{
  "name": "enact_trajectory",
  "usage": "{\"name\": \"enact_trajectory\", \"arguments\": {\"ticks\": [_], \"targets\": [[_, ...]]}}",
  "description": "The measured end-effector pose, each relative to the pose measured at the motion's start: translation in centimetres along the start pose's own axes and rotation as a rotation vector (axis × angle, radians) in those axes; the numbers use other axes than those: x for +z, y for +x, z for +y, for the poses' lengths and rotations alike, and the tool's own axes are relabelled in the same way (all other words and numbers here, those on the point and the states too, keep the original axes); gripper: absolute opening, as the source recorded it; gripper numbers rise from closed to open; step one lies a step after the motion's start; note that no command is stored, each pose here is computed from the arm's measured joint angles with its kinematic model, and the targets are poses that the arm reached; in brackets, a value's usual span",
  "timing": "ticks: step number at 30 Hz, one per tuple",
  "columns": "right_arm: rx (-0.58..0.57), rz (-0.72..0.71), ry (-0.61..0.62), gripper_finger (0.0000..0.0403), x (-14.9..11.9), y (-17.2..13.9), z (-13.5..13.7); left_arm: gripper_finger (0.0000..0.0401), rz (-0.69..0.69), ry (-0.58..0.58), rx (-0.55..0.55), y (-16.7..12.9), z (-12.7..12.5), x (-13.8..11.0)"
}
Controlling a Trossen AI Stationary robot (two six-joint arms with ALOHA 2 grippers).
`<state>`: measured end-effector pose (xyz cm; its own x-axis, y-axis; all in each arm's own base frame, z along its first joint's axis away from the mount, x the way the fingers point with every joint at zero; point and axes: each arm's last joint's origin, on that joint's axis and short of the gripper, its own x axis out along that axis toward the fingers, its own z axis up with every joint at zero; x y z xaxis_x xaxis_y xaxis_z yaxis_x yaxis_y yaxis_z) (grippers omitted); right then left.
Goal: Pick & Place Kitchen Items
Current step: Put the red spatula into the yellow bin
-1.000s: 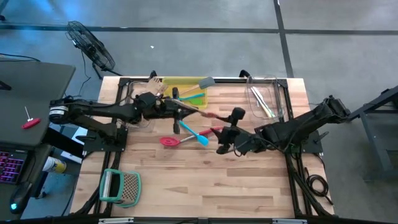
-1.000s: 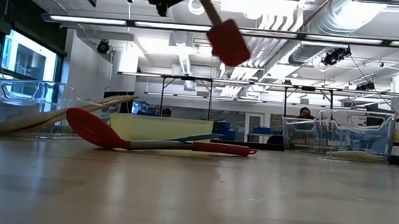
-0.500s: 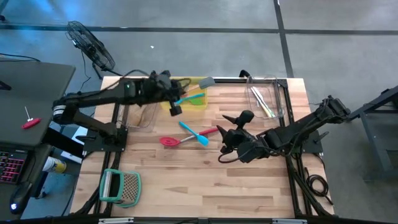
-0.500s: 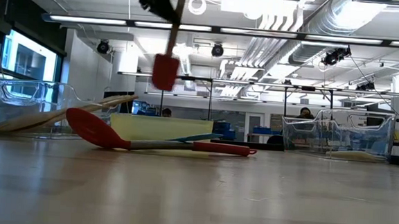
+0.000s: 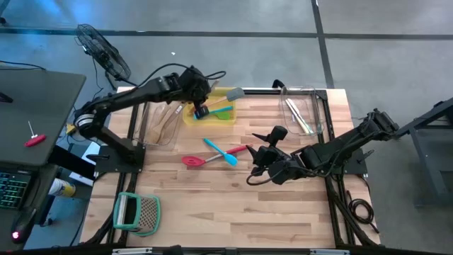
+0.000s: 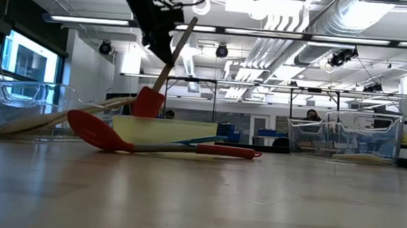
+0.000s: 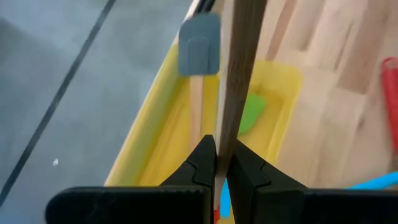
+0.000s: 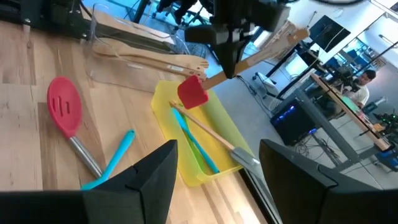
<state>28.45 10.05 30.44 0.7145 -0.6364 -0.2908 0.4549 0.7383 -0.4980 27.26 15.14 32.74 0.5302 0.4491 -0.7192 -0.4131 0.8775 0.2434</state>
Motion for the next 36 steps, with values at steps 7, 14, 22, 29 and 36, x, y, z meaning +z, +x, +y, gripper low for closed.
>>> {"name": "enact_trajectory", "arguments": {"ticks": [7, 14, 22, 29, 36], "targets": [[-0.004, 0.006, -0.004, 0.0219, -0.1, 0.1, -0.1, 0.0011, 0.056, 0.001, -0.010, 1.4, 1.0, -0.6], [0.036, 0.034, 0.020, 0.0219, -0.2, 1.2, -0.6, 0.0011, 0.114, -0.006, -0.012, 0.7, 1.7, -0.7], [0.072, 0.071, 0.063, 0.0219, -0.4, 2.7, -1.5, 0.0011, 0.164, -0.011, -0.080, -0.3, 2.3, 1.2], [0.099, 0.083, 0.085, 0.0219, -0.5, 3.2, -1.7, 0.0011, 0.271, 0.048, -0.115, 2.3, 2.6, 3.4], [0.101, 0.081, 0.087, 0.0219, -0.4, 3.2, -1.7, 0.0011, 0.366, 0.060, -0.182, 5.2, 3.2, 4.0]]}}
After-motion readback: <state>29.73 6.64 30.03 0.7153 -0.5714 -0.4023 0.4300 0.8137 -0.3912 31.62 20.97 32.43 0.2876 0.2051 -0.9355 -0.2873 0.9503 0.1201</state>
